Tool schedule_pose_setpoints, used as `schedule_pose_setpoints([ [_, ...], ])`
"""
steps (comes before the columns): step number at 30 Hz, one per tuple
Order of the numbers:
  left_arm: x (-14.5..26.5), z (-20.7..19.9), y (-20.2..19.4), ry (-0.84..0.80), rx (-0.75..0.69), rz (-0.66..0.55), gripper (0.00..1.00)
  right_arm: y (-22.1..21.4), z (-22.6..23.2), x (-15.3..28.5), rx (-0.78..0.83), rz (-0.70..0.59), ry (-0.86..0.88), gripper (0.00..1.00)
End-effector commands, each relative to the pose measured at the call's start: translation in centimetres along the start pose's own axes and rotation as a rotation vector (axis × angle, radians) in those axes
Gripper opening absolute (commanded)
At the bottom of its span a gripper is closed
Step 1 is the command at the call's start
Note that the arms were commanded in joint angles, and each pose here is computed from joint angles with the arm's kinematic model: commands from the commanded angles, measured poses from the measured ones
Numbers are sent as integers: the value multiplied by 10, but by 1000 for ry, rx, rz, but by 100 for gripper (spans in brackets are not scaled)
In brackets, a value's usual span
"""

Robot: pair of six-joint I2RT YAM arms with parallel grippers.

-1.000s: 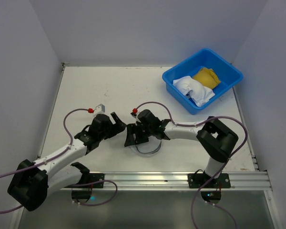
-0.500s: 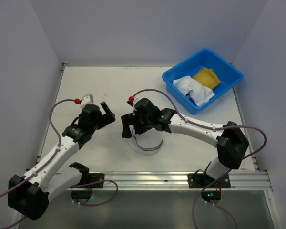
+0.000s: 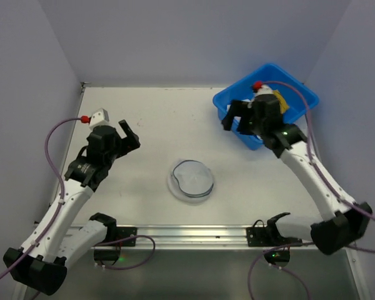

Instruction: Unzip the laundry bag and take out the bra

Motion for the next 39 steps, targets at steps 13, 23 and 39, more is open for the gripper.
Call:
schedule_pose_setpoints([
  [13, 153, -17, 106, -189, -77, -377, 100, -10, -72, 281, 1, -807, -396, 99],
  [23, 212, 7, 119, -237, -42, -581, 100, -39, -70, 316, 100, -939, -333, 99],
  [39, 190, 8, 107, -221, -41, -544, 100, -39, -68, 314, 132, -988, -298, 98],
])
Point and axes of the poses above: each gripper's point midway between its finger pads, its own x axis back along the fingers, its own z axis along the line the jaws close on, y = z × x, the point moved 9 cm from there along x, back along the fingers, and after that the axes turned 9 degrees about x, right-handed, at the moved point
